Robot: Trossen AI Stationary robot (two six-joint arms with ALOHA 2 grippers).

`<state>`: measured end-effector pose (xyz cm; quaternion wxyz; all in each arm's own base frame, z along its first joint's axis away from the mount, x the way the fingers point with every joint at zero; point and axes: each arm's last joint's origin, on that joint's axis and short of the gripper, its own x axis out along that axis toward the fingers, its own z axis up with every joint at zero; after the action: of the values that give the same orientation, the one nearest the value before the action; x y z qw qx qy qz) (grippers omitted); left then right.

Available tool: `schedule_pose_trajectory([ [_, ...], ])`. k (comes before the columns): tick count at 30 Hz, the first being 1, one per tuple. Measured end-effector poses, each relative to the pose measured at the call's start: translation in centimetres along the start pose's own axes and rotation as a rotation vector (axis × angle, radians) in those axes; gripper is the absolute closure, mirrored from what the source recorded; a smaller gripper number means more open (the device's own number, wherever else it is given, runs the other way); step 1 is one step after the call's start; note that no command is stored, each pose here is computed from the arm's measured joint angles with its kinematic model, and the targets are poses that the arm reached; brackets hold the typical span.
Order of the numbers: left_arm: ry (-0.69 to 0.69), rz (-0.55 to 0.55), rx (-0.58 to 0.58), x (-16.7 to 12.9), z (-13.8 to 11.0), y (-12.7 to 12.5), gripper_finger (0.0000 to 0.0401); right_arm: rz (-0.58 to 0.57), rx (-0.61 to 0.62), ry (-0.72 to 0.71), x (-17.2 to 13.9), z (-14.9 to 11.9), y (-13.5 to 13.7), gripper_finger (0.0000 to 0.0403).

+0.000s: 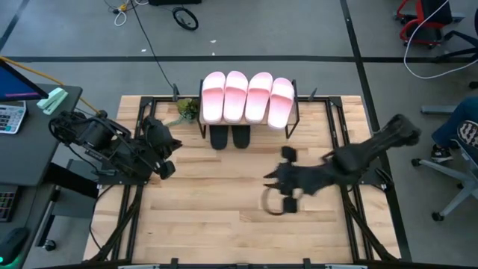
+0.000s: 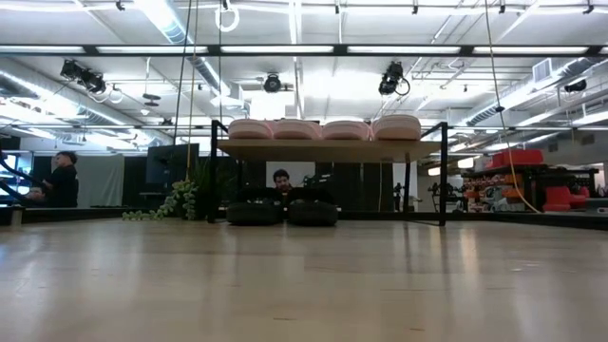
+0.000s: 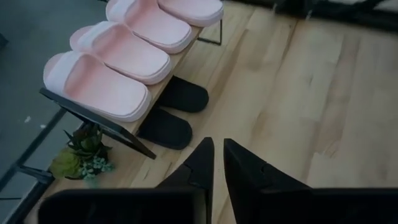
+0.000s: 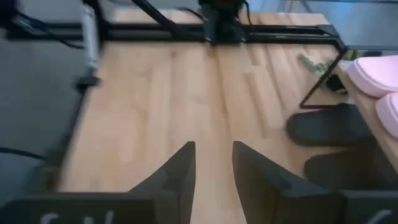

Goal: Pick and place slides into the shelf
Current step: Return to Home Position

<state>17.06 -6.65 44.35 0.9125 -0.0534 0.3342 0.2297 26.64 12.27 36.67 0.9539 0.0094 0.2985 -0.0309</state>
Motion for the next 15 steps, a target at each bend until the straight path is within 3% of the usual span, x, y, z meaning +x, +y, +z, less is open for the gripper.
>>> schedule_pose_trajectory([
  [3,-0.029,-0.051,-0.036,-1.5,-0.4,0.9,0.0361,0.027,0.012,-0.03,-3.5,-0.8,-0.1,0.0292],
  [6,-0.083,-0.084,-0.06,-3.0,-0.8,1.9,0.0367,-0.025,0.014,-0.077,-5.4,-2.9,-0.1,0.0291],
  [11,-0.18,-0.086,-0.045,-3.9,-3.1,3.2,0.0375,-0.078,0.047,-0.12,-5.7,-9.5,-0.3,0.0292],
  [15,-0.232,-0.054,-0.085,-2.3,-6.3,3.9,0.0378,-0.025,0.127,-0.207,-4.8,-14.6,-1.0,0.0291],
])
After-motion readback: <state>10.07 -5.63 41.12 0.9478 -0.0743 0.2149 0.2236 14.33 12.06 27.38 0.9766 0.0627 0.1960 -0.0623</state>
